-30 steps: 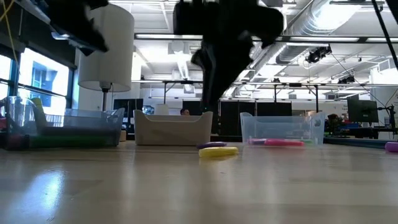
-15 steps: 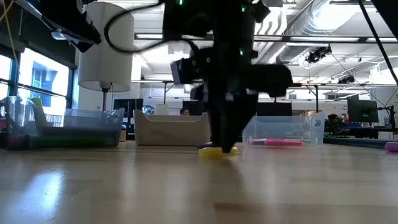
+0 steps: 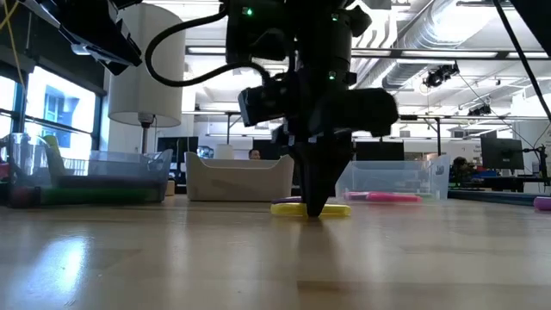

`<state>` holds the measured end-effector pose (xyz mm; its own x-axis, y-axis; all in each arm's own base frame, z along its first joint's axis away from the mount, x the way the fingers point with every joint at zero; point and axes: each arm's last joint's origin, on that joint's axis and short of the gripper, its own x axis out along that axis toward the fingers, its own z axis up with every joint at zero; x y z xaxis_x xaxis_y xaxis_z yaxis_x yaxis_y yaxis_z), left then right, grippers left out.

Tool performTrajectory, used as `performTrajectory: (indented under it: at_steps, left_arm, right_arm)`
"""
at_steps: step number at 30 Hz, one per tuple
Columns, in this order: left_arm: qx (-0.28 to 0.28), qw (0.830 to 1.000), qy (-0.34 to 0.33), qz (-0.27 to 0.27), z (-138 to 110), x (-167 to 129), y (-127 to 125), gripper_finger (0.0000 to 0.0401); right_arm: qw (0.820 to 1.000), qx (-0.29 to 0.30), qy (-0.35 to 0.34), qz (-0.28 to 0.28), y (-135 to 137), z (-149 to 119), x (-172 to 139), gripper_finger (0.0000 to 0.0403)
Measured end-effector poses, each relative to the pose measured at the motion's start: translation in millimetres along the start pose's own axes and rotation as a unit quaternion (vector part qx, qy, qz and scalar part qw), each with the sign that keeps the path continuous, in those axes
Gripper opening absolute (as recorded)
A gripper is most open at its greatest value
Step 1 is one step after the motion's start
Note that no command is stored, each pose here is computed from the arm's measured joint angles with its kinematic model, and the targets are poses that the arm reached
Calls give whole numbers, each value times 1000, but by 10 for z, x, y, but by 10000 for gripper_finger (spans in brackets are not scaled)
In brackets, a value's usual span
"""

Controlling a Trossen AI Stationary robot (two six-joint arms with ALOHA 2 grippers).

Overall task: Pick & Place Markers
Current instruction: Put the yellow pen into the transparent bin

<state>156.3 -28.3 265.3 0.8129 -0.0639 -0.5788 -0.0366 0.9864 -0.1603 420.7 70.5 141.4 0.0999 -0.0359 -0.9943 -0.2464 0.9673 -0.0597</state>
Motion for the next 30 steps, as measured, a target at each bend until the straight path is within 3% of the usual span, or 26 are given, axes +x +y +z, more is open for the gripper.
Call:
performTrajectory:
  at_steps: [3, 10, 16, 21, 26, 30]
  left_arm:
    - [0, 1000, 0, 0, 0, 1, 0, 1]
    - [0, 1000, 3, 2, 0, 18, -1, 1]
    - [-21, 1000, -7, -1, 24, 32, -9, 1]
    - [-30, 999, -40, -4, 105, 87, -33, 1]
    - [-36, 997, -66, -1, 187, 217, -61, 1]
    - [-38, 996, -81, 10, 240, 382, -83, 1]
  right_arm:
    - [999, 42, 5, -12, -34, -20, -22, 32]
    - [997, 75, 24, 10, -161, -145, -255, 26]
    - [996, 93, 7, 9, -299, -354, -822, 26]
    - [991, 112, -53, -42, -430, -641, -1478, 27]
    - [977, 161, -96, -105, -674, -1047, -2008, 26]
    - [962, 216, -110, -128, -944, -1347, -2205, 26]
